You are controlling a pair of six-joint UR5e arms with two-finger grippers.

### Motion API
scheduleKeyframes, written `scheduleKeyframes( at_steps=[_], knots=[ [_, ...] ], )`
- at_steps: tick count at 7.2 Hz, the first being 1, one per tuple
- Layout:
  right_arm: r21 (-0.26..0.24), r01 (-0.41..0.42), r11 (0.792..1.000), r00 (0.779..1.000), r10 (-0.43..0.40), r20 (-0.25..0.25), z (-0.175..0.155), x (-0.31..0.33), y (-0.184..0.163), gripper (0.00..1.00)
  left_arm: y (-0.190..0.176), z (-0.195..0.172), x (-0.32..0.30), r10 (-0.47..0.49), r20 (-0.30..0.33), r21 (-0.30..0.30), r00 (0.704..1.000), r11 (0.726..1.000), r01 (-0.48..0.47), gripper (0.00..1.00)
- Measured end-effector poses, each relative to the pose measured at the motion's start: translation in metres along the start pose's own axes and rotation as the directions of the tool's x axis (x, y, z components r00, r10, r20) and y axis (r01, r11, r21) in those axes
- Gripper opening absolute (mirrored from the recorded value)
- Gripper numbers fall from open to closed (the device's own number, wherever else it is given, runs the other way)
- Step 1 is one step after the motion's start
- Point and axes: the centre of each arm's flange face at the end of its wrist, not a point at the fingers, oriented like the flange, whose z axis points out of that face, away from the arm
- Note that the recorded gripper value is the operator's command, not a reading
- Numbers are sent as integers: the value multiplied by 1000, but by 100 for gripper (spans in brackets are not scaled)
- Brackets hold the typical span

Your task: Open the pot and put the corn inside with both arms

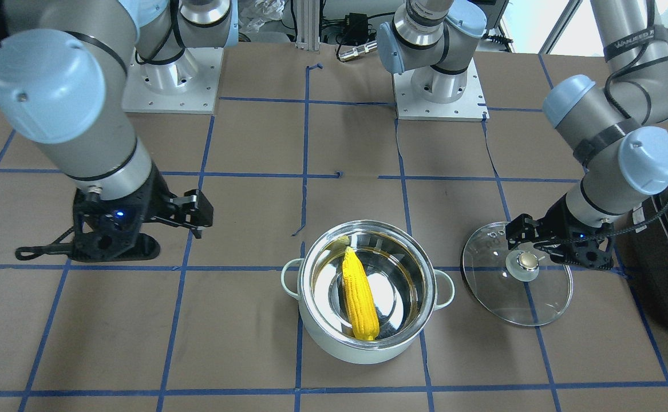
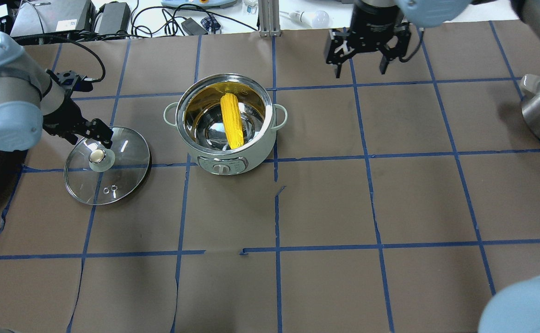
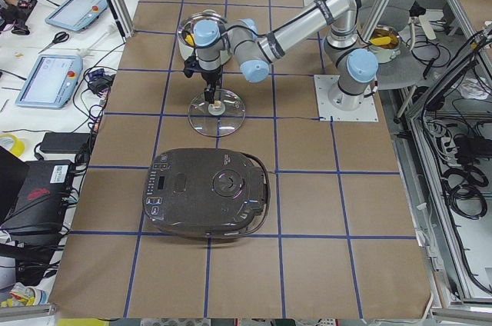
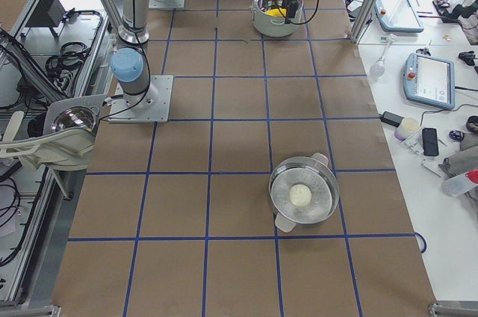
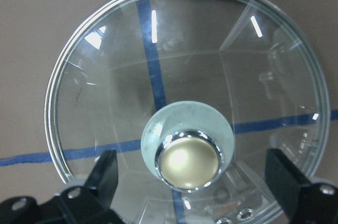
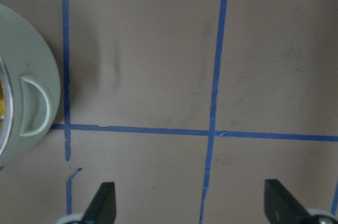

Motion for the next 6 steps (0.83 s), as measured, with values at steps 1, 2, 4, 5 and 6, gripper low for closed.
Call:
scheduleKeyframes(
  at_steps=[1, 2, 4, 5, 6],
  knots=[
    [8, 8, 1000, 1000, -8, -4, -10, 30, 23, 100, -5, -56, 30, 2, -9, -28, 1000, 1000, -2, 100],
    [18, -2, 1000, 1000, 2, -7, -18, 41, 40, 100, -7, -106, 68, -31, -5, -37, 1000, 999, 31, 100],
    [43, -110, 993, 994, 110, 0, -32, 36, 59, 100, 1, -173, 159, -115, 19, -13, 993, 993, 116, 100],
    [51, -141, 989, 990, 141, 3, -35, 25, 65, 100, 11, -190, 197, -137, 37, 6, 990, 991, 137, 100],
    [54, -145, 988, 989, 145, 2, -37, 14, 69, 100, 19, -197, 221, -135, 49, 18, 990, 991, 134, 100]
  ],
)
